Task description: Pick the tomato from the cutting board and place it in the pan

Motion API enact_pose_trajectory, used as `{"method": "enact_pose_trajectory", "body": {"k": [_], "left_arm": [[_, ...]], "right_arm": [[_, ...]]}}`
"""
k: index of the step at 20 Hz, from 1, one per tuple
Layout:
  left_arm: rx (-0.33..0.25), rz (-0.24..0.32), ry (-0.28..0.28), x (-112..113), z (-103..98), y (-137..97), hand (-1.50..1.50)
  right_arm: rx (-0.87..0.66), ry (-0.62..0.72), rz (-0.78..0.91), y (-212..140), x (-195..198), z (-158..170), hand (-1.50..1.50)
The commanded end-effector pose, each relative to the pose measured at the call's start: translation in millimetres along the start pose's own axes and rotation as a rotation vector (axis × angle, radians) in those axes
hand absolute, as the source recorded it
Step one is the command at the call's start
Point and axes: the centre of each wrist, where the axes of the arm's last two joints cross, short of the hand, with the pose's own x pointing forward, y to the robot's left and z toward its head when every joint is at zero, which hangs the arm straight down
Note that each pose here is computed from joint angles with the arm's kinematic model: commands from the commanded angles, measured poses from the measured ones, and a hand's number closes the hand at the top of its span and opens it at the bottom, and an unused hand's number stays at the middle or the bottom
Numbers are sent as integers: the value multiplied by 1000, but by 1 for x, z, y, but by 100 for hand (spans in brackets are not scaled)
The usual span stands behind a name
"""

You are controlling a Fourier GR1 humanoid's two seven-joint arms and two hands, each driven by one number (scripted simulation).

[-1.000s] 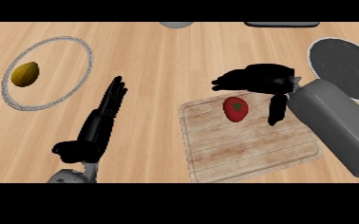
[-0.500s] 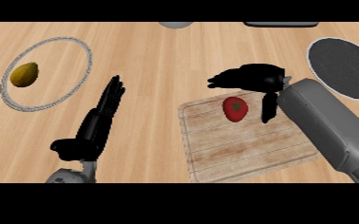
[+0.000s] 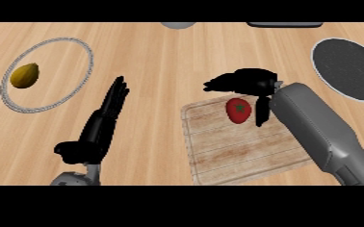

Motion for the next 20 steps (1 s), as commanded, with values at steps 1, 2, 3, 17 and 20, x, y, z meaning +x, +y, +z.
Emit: {"method": "enact_pose_trajectory", "body": {"k": [1, 2, 3, 17, 20], "left_arm": [[2, -17, -12, 3, 4, 6, 0], [5, -2, 0, -15, 7, 13, 0], [6, -2, -5, 1, 8, -7, 0], [-1, -3, -5, 0, -10, -6, 0], [-2, -14, -7, -11, -2, 7, 0]], "right_arm": [[63, 4, -25, 13, 2, -17, -150], [62, 7, -18, 13, -6, -20, -150], [60, 16, -16, 17, 2, -28, -150], [50, -81, 166, 42, -4, -38, 150], [-46, -103, 188, 26, -15, -17, 150]]}}
